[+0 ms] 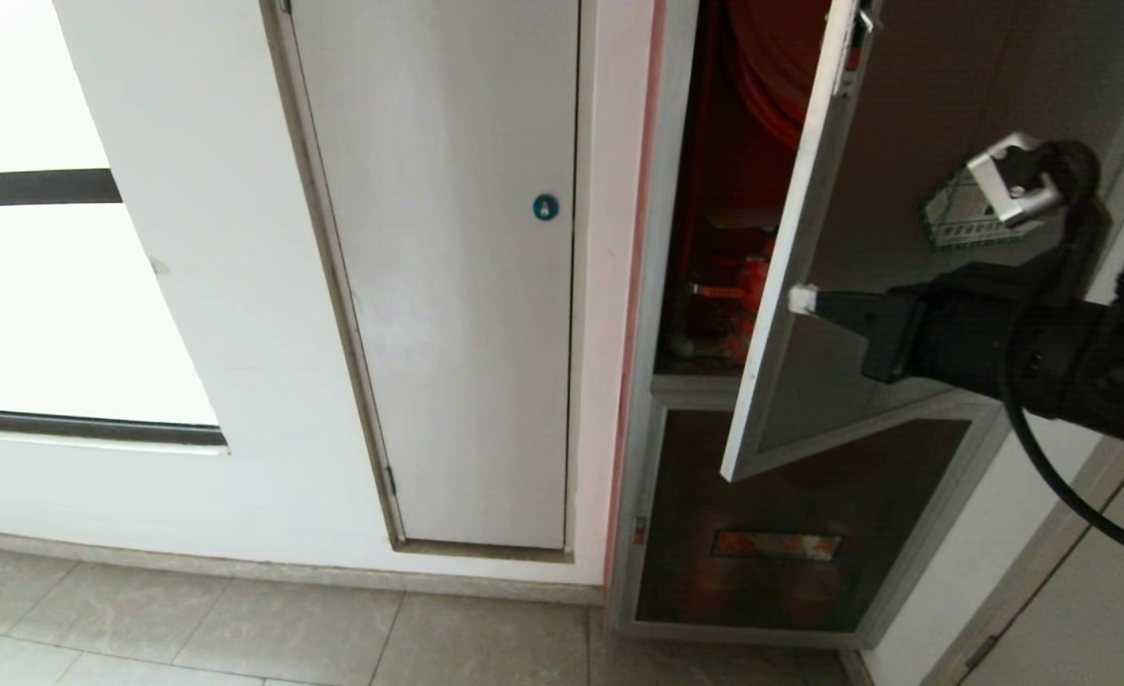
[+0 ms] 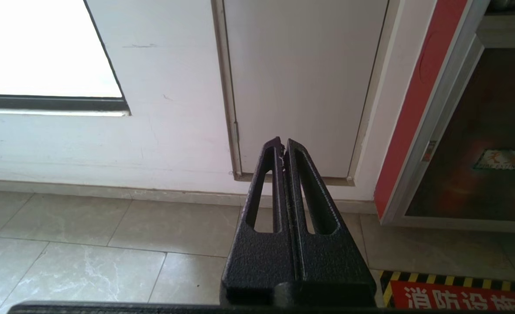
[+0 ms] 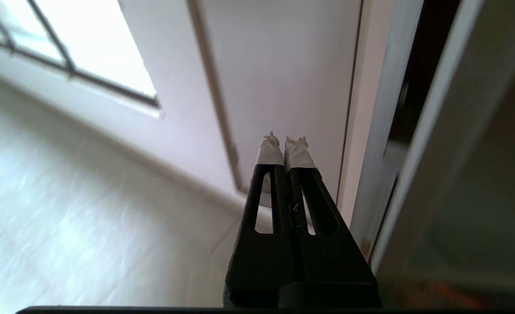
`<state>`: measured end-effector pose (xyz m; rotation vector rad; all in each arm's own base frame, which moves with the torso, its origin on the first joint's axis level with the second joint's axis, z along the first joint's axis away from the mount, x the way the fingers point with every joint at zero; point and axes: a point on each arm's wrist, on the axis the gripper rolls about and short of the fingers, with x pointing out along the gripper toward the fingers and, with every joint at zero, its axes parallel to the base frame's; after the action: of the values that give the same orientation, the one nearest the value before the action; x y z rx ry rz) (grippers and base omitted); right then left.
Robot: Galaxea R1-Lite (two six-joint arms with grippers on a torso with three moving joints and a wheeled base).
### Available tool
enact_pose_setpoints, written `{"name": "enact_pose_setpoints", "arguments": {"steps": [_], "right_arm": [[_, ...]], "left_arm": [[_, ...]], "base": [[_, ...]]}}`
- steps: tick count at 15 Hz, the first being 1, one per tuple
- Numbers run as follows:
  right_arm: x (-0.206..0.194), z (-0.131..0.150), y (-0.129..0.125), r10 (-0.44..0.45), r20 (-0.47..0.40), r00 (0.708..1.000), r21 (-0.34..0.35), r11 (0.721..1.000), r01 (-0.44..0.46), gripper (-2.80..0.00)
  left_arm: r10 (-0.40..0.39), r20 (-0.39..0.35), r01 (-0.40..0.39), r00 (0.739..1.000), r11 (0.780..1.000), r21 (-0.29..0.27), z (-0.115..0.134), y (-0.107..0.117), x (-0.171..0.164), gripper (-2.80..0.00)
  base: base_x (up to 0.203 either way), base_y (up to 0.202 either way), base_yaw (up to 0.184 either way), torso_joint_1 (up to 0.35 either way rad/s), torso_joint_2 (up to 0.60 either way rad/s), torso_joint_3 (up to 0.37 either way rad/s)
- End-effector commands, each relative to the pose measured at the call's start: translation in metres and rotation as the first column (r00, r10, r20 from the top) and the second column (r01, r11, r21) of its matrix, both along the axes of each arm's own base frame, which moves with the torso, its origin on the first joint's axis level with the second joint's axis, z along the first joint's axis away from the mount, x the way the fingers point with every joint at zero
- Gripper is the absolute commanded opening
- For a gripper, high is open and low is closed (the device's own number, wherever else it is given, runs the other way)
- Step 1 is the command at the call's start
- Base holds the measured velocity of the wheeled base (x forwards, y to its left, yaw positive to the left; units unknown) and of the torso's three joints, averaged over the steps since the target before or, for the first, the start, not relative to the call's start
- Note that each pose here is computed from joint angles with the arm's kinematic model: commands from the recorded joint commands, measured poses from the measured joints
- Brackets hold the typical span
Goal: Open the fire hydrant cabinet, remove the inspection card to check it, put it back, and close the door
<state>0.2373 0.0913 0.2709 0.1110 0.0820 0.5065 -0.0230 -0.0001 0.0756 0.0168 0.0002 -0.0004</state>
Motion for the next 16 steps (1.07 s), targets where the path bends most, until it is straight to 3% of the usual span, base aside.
{"name": "enact_pose_setpoints", "arguments": {"steps": [1,3,5,10,16], "right_arm": [[0.034,-0.010,0.028,-0.024,-0.002,1.000,-0.006,1.000,0.024,-2.80],[0.051,0.004,0.050,-0.119,0.086,0.989,0.036,0.993,0.117,-2.80],[0.066,0.010,0.067,-0.240,0.142,0.960,0.095,0.969,0.228,-2.80],[0.104,0.021,0.087,-0.476,0.255,0.842,0.299,0.867,0.399,-2.80],[0.131,0.028,0.092,-0.575,0.287,0.766,0.347,0.808,0.477,-2.80]], "left_arm": [[0.000,-0.001,0.000,1.000,1.000,0.000,0.000,0.000,0.000,-2.80],[0.000,-0.001,0.000,1.000,1.000,0.000,0.000,0.000,0.000,-2.80],[0.000,-0.001,0.000,1.000,1.000,0.000,0.000,0.000,0.000,-2.80],[0.000,0.000,0.000,1.000,1.000,0.000,0.000,0.000,0.000,-2.80],[0.000,-0.001,0.000,1.000,1.000,0.000,0.000,0.000,0.000,-2.80]], "base": [[0.000,0.000,0.000,0.000,0.00,0.000],[0.000,0.000,0.000,0.000,0.00,0.000],[0.000,0.000,0.000,0.000,0.00,0.000],[0.000,0.000,0.000,0.000,0.00,0.000],[0.000,0.000,0.000,0.000,0.00,0.000]]}}
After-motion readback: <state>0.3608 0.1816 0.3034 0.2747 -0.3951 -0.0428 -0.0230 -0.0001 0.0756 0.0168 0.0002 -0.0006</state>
